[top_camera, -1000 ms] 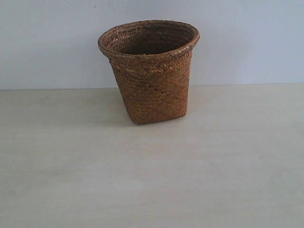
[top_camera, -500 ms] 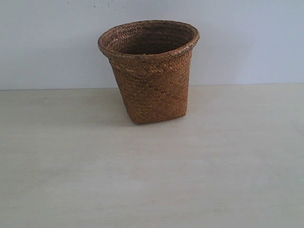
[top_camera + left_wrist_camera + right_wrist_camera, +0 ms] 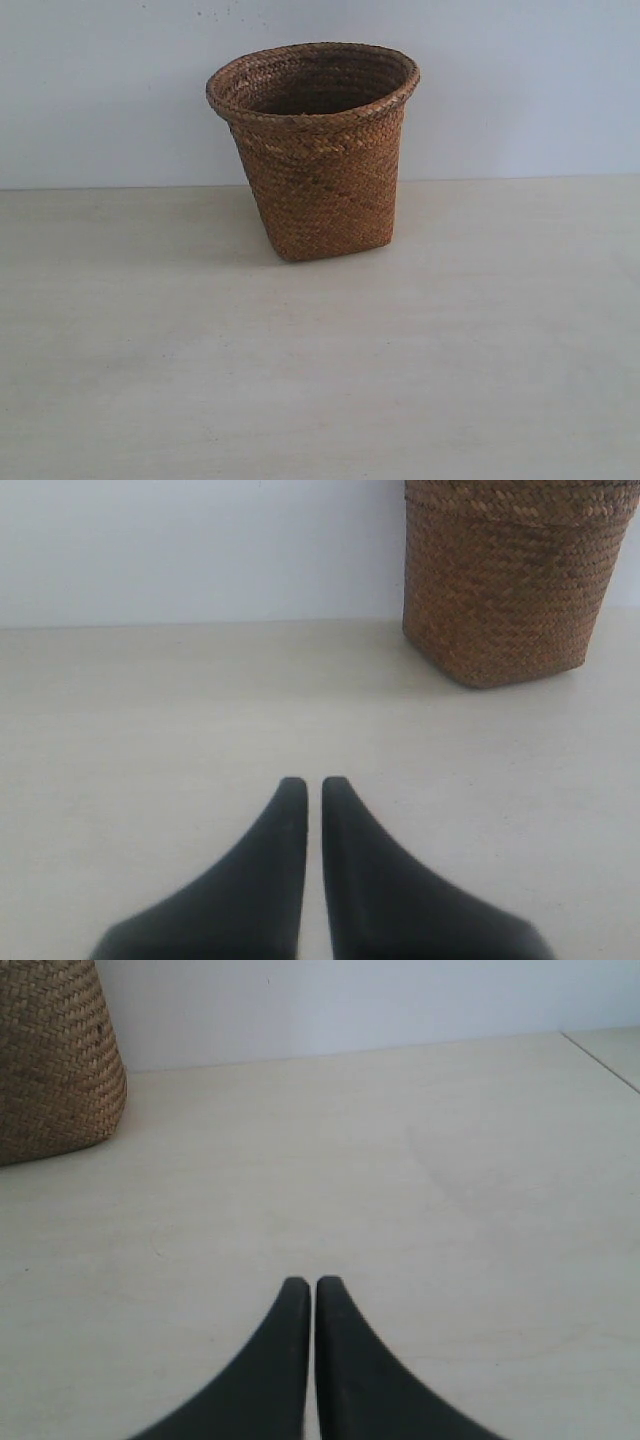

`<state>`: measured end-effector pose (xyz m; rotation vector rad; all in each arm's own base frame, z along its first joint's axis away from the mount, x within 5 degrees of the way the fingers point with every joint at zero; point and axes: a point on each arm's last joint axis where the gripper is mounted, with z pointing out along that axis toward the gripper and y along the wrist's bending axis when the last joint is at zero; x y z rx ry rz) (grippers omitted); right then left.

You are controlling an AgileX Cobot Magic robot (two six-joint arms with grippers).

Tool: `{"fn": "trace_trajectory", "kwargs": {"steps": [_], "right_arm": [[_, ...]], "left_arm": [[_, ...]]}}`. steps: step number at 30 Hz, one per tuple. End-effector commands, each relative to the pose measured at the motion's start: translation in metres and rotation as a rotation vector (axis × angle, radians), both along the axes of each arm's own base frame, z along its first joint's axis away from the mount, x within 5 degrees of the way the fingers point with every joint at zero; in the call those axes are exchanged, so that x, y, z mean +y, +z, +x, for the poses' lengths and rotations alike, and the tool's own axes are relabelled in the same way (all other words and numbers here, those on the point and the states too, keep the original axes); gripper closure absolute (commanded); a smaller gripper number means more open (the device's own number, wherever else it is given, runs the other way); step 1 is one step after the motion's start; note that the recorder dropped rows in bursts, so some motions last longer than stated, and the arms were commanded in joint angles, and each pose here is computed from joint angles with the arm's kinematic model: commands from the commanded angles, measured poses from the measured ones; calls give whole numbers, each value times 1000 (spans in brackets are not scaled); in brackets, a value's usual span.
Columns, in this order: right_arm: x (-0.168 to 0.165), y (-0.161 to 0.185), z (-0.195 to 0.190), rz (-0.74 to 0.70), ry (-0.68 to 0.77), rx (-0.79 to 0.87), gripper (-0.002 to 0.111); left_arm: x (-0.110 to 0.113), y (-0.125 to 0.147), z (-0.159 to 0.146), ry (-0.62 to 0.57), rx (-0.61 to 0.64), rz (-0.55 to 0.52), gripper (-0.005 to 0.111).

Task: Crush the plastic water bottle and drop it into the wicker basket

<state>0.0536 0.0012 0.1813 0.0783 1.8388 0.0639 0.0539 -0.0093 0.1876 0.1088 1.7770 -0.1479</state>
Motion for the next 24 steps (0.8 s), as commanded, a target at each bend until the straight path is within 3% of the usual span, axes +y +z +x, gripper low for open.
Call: {"fn": "trace_trajectory", "kwargs": {"steps": [1,24], "right_arm": [[0,1,0,-3,-3,-9,108],[0,0,0,13,-1,-8,108]], "left_arm": [[0,-1,0,3,1,1,102],[0,-1,0,2,0,6,102]]}}
